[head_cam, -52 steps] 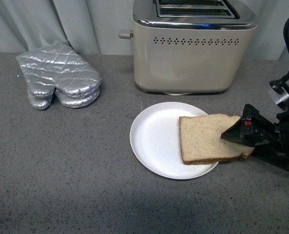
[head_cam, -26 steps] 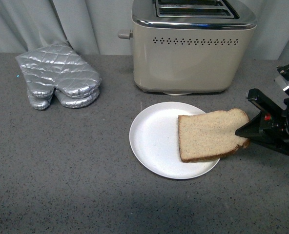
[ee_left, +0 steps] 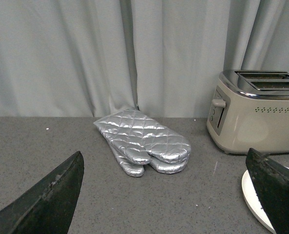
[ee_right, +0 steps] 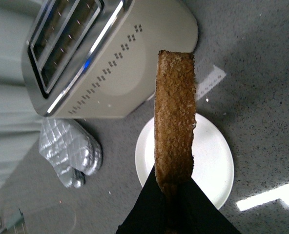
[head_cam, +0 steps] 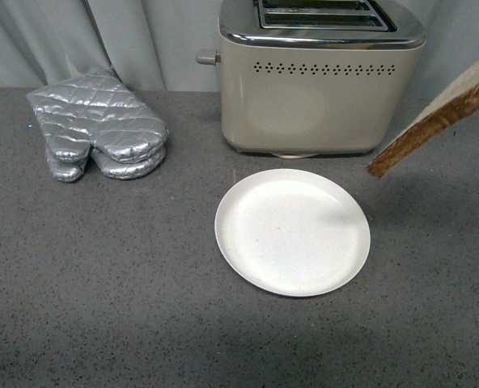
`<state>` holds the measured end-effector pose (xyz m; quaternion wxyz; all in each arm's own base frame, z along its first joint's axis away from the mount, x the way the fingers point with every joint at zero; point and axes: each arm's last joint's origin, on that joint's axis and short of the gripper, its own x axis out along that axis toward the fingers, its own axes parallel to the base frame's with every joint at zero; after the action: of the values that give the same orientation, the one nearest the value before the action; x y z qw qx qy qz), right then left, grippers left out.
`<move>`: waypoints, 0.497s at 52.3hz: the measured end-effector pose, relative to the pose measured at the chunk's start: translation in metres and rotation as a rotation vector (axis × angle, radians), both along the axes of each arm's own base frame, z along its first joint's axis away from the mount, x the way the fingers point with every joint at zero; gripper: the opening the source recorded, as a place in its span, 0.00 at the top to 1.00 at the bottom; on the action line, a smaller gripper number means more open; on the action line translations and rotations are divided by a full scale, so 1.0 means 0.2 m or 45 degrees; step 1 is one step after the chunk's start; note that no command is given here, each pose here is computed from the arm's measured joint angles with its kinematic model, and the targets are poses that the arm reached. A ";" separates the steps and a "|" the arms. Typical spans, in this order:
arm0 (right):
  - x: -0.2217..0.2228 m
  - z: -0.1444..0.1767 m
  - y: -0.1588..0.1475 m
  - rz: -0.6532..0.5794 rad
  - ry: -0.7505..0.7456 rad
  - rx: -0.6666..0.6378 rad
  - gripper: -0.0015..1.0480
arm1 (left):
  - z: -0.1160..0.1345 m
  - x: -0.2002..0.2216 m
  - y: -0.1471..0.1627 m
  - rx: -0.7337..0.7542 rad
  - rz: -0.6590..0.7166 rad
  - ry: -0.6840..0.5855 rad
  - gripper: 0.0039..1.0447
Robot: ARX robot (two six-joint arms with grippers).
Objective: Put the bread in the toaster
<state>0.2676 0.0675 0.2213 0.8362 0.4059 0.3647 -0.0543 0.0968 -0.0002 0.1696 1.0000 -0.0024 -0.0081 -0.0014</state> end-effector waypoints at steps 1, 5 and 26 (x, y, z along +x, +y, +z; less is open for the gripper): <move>-0.01 0.02 0.01 -0.022 -0.010 -0.007 0.99 | 0.00 0.00 0.00 0.000 0.000 0.000 0.06; -0.01 0.14 0.07 -0.169 -0.065 -0.005 0.99 | 0.00 0.00 0.00 0.000 0.000 0.000 0.06; 0.28 0.35 0.39 -0.500 -0.108 0.117 0.99 | 0.00 0.00 0.00 0.000 0.000 0.000 0.06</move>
<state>0.3227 0.1462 0.2923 0.8048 0.5090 0.2450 -0.1824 0.0968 -0.0002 0.1695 1.0000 -0.0024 -0.0079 -0.0014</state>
